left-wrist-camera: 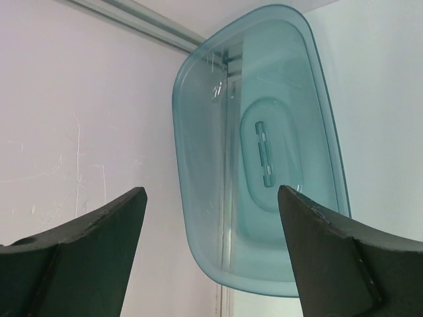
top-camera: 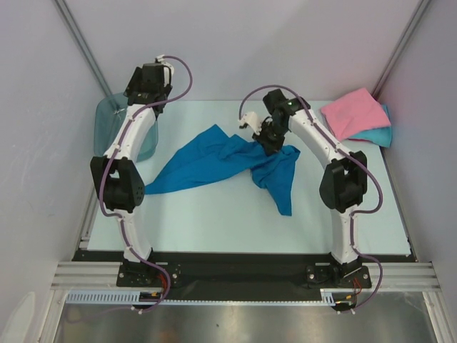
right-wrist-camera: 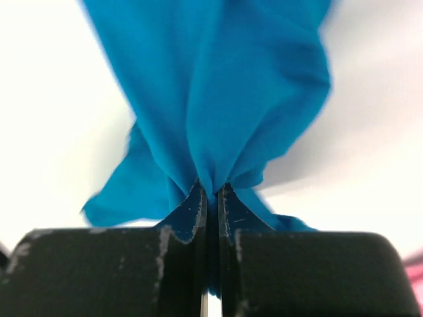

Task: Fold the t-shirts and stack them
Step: Flatten the tshirt out

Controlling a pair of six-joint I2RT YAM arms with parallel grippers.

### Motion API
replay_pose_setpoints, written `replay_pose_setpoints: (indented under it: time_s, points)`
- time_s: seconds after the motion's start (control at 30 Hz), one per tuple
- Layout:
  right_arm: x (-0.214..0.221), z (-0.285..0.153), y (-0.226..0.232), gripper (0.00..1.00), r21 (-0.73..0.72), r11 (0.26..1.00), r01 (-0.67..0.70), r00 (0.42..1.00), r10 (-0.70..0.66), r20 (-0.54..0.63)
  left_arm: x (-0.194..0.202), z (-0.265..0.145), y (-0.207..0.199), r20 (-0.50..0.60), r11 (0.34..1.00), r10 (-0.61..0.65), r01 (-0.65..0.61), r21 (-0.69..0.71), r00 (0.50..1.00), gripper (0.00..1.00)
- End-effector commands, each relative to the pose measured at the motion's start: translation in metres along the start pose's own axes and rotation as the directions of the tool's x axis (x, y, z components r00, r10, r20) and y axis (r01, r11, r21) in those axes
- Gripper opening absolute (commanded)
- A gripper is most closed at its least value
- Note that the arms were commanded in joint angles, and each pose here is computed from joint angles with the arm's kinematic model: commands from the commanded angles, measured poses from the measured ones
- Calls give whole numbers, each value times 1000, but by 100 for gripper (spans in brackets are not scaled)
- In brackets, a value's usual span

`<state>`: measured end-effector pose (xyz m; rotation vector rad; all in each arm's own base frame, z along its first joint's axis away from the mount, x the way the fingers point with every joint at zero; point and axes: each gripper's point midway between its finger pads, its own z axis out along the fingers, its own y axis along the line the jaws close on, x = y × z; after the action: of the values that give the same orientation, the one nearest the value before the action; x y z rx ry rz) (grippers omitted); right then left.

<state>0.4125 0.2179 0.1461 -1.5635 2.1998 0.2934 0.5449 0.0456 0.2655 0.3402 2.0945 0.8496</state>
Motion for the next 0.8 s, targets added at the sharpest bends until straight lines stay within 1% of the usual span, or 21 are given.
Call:
replay_pose_setpoints:
  time_s: [0.0, 0.1, 0.13, 0.23, 0.4, 0.43, 0.47, 0.5, 0.6, 0.67, 0.73, 0.77]
  points:
    - [52, 6, 56, 0, -231, 973, 31, 979, -76, -189, -23, 1, 13, 61, 999, -39, 40, -22, 997, 87]
    - [79, 12, 71, 0, -299, 954, 28, 954, -115, -276, -30, 1, 12, 74, 999, -31, 33, -22, 997, 87]
    - [92, 14, 76, 0, -319, 948, 22, 938, -129, -321, -32, 1, 11, 79, 999, -29, 30, -21, 996, 87]
    - [118, 15, 85, 0, -367, 930, 14, 902, -171, -397, -37, 2, 10, 89, 999, -26, 27, -17, 996, 87]
    - [134, 15, 89, 0, -379, 925, 18, 872, -200, -446, -41, 4, 9, 98, 999, -26, 27, -17, 995, 87]
    - [136, 15, 88, 4, -377, 926, 16, 871, -198, -450, -42, 4, 8, 101, 1000, -26, 28, -12, 995, 87]
    - [136, 15, 88, 14, -378, 926, 15, 869, -199, -454, -43, 4, 7, 103, 1000, -27, 29, -9, 994, 87]
    - [136, 15, 87, 37, -373, 928, 13, 869, -195, -455, -43, 4, 5, 101, 1000, -25, 26, -9, 995, 87]
    - [128, 14, 75, 56, -327, 945, 17, 885, -166, -434, -43, 5, -1, 100, 1000, -24, 24, 0, 995, 87]
    - [115, 12, 65, 59, -294, 956, 22, 904, -145, -403, -42, 5, -4, 97, 1000, -19, 18, 6, 995, 87]
    - [91, 6, 49, 59, -232, 972, 26, 934, -106, -340, -42, 6, -8, 98, 1000, -17, 16, 13, 995, 87]
    - [81, 6, 41, 62, -198, 980, 31, 945, -93, -312, -42, 5, -8, 99, 1000, -18, 16, 15, 995, 87]
